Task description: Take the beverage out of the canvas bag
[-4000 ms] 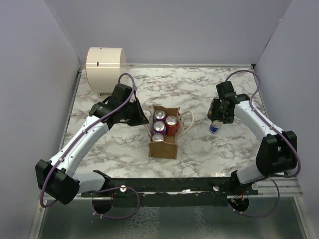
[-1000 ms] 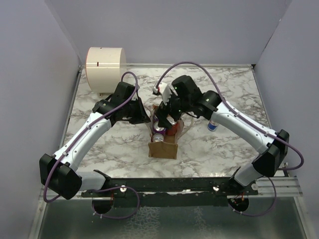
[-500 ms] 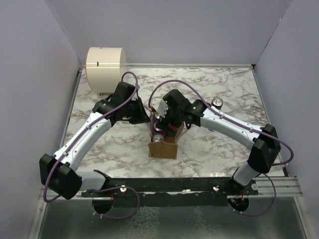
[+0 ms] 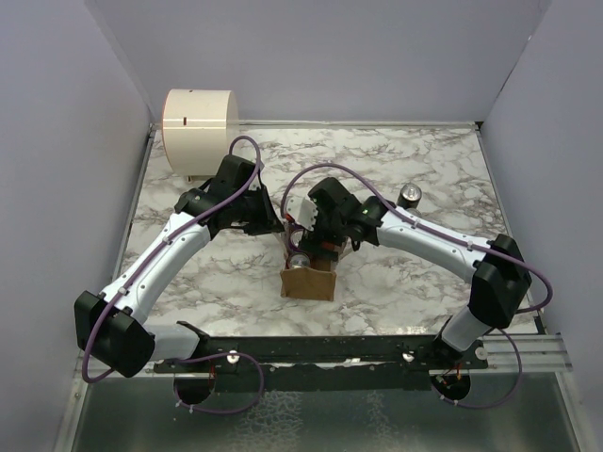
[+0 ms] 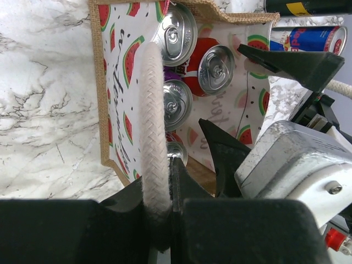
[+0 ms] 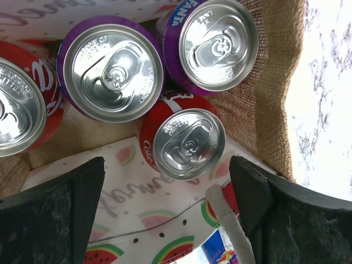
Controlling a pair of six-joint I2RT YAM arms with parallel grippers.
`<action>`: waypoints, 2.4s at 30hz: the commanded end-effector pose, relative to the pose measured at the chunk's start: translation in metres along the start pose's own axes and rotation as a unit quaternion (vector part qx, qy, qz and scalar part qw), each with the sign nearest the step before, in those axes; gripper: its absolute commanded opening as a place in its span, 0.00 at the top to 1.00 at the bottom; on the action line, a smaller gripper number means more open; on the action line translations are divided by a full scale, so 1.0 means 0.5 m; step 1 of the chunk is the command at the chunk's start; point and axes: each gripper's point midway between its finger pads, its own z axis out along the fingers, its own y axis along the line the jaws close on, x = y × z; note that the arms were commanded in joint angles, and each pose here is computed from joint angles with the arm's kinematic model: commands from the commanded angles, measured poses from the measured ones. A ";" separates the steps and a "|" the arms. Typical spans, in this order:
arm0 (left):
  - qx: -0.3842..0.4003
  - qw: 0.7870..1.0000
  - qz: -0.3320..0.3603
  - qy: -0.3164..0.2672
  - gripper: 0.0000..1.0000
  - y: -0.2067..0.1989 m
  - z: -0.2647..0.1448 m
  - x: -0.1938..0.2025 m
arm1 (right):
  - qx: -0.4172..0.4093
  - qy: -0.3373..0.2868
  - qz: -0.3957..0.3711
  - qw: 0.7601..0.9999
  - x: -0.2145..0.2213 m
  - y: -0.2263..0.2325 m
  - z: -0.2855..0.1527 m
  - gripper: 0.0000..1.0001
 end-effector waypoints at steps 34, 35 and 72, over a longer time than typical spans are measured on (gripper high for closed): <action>-0.010 1.000 0.017 -0.007 1.00 0.015 -0.026 0.001 | -0.039 0.012 0.004 0.999 0.036 0.009 0.141 0.12; -0.010 1.000 0.018 -0.008 1.00 0.015 -0.028 0.000 | -0.038 0.011 0.005 0.999 0.035 0.007 0.140 0.13; -0.001 1.000 0.008 -0.006 1.00 0.002 -0.018 -0.014 | -0.017 -0.040 0.155 0.987 -0.082 -0.043 -0.061 0.84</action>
